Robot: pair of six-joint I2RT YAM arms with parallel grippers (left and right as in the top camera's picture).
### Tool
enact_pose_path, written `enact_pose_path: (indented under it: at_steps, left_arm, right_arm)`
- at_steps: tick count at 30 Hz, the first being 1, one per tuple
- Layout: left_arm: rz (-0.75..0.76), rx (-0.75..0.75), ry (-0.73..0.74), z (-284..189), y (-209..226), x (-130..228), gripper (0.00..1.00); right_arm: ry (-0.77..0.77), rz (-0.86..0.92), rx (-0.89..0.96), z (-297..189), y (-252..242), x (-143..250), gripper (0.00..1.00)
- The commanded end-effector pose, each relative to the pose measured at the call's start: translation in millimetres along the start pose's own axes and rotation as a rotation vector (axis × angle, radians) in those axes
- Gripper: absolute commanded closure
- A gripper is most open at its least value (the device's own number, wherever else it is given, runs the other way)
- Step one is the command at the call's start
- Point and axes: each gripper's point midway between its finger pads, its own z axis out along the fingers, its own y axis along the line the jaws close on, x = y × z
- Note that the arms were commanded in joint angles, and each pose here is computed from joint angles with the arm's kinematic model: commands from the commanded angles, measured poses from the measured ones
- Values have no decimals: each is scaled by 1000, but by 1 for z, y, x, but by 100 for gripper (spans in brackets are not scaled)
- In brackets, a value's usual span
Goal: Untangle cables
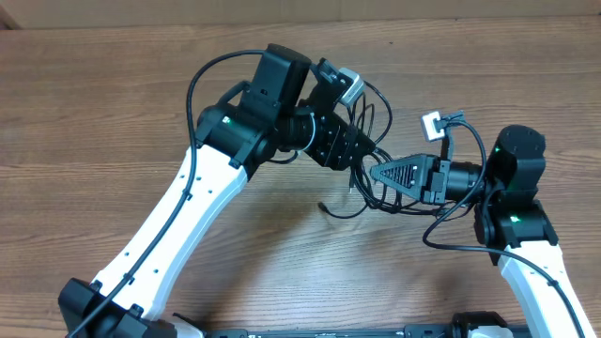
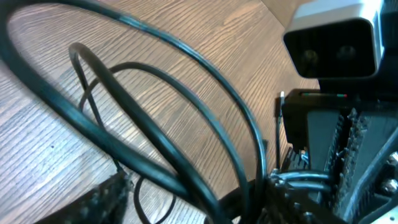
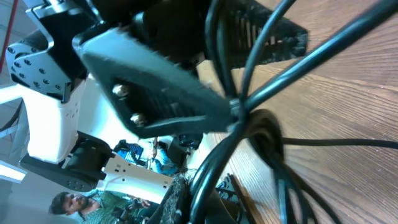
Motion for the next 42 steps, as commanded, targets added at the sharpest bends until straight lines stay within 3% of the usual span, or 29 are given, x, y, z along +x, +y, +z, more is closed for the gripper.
enact_pose_path:
  at_steps: [1, 5, 12, 15, 18, 24, 29, 35, 42]
  left_arm:
    - [-51, -16, 24, 15, 9, 2, 39]
    - [-88, 33, 22, 20, 5, -1, 51]
    - [-39, 167, -38, 16, -18, -19, 45]
    - [-44, 171, -38, 16, -19, -19, 67]
    - [-44, 170, -39, 16, -19, -19, 96]
    - [-54, 148, -47, 14, -11, -21, 96]
    - [-159, 105, -74, 3, 12, -27, 96]
    - [-249, 84, -106, -11, 30, -32, 96]
    - [-251, 69, -135, -23, 35, -37, 96]
  right_arm:
    - [51, -81, -58, 4, 22, 4, 96]
    - [53, -81, -59, 5, 23, 4, 96]
    - [53, -80, -60, 5, 23, 4, 97]
    - [53, -81, -59, 5, 23, 4, 96]
    - [53, -81, -59, 5, 23, 4, 96]
    - [53, -80, -59, 5, 23, 4, 97]
    - [36, -79, -43, 5, 20, 1, 96]
    - [-76, 7, 100, 4, -9, -14, 91]
    - [-199, 171, 336, -8, -59, -19, 61]
